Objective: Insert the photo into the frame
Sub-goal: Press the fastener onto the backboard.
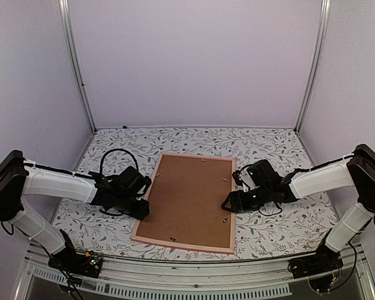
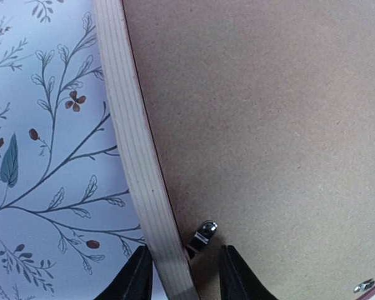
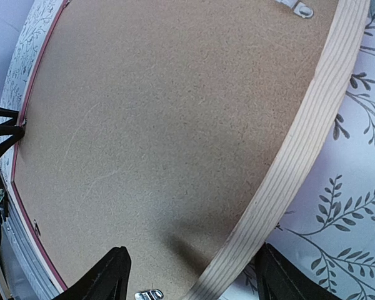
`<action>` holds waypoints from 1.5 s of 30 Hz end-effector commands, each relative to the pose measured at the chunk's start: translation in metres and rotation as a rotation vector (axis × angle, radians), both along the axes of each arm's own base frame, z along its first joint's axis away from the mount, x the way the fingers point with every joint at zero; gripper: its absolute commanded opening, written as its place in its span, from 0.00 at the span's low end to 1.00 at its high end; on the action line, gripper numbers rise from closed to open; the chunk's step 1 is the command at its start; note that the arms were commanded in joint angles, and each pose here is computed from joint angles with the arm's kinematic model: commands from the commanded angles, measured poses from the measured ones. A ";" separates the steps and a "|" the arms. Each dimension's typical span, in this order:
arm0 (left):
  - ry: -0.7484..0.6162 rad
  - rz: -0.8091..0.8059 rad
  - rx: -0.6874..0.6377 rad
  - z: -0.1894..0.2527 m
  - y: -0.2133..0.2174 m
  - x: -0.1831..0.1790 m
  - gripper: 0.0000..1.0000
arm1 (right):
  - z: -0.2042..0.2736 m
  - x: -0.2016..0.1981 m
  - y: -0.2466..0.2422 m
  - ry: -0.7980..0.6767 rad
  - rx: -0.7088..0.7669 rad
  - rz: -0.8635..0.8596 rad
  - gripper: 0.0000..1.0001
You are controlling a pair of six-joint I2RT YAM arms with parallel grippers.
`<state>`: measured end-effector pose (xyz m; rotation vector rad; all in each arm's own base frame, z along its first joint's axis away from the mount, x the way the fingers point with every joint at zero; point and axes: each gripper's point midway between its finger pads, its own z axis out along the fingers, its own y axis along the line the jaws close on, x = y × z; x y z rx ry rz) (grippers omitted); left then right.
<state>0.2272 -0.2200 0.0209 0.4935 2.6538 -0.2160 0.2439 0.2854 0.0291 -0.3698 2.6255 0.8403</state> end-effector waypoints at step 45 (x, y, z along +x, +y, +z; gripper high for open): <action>-0.163 -0.038 -0.085 0.046 -0.023 -0.006 0.58 | -0.036 -0.053 -0.050 0.175 -0.390 -0.106 0.75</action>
